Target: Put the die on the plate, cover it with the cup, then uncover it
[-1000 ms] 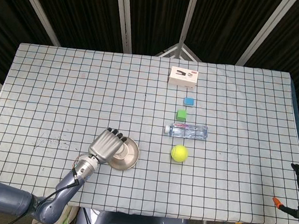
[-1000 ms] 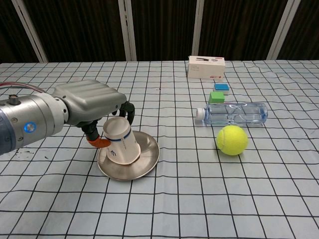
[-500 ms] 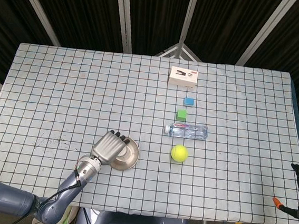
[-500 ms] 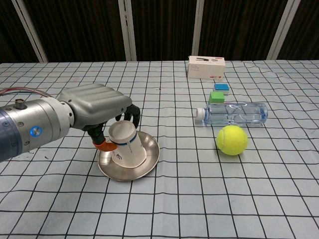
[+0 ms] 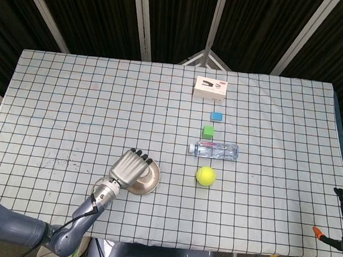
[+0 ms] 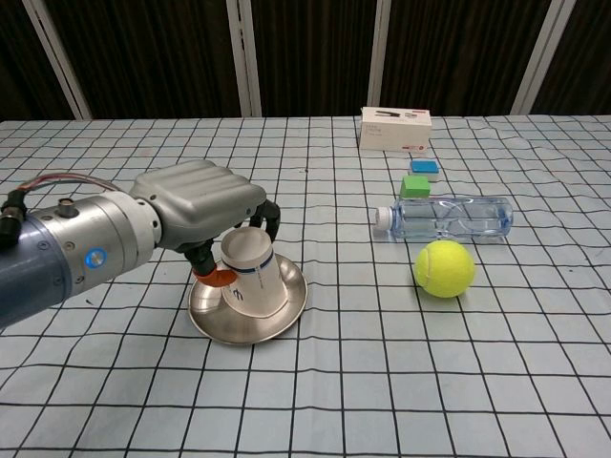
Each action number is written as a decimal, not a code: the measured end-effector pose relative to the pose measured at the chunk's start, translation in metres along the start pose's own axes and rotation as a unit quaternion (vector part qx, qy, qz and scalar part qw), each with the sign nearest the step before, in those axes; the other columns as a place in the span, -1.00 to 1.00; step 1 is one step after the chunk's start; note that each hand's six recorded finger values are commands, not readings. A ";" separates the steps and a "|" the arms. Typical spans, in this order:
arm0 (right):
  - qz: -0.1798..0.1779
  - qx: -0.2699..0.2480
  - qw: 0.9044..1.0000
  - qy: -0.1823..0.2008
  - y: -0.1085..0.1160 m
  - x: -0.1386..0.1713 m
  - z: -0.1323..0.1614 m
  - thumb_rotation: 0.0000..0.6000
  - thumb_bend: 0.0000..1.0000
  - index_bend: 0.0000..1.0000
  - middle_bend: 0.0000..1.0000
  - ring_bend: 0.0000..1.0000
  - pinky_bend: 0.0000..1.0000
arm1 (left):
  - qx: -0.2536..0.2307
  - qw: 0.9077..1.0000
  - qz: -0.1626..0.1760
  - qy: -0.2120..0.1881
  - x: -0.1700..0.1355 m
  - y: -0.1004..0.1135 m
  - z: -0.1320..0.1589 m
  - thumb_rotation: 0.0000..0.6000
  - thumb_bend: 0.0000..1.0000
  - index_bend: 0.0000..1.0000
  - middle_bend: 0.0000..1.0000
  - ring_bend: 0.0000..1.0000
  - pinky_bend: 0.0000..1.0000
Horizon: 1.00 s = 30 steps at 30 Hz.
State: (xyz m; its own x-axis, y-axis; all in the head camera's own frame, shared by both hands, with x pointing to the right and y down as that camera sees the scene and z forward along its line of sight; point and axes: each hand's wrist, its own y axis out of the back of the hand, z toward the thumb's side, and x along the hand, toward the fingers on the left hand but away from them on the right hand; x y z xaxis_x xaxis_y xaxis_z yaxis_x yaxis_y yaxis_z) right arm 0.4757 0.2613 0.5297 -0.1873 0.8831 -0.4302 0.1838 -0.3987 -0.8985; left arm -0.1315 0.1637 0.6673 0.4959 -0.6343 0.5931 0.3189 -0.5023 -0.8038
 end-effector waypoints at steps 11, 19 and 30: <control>0.004 0.001 1.000 0.000 -0.002 0.000 0.000 1.00 -0.74 -0.76 -0.73 -0.81 -0.94 | 0.045 0.998 0.033 -0.004 0.008 0.004 0.008 1.00 -0.08 -0.16 -0.25 -0.34 -0.21; 0.006 0.001 1.000 -0.001 -0.003 -0.001 0.000 1.00 -0.74 -0.76 -0.73 -0.81 -0.94 | 0.072 0.997 0.037 -0.008 0.007 -0.005 0.012 1.00 -0.08 -0.16 -0.24 -0.34 -0.22; 0.004 0.000 1.000 -0.002 -0.001 0.000 0.000 1.00 -0.74 -0.76 -0.73 -0.81 -0.94 | 0.009 0.999 0.007 -0.046 -0.008 -0.006 0.026 1.00 -0.08 -0.15 -0.22 -0.34 -0.22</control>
State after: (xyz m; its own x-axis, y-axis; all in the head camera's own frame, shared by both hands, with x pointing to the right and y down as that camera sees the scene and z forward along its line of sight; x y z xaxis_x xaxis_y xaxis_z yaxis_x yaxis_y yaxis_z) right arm 0.4759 0.2618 0.5309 -0.1892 0.8794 -0.4369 0.1848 -0.4051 -0.8954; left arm -0.1162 0.1873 0.6666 0.5729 -0.5842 0.5749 0.3250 -0.4820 -0.8137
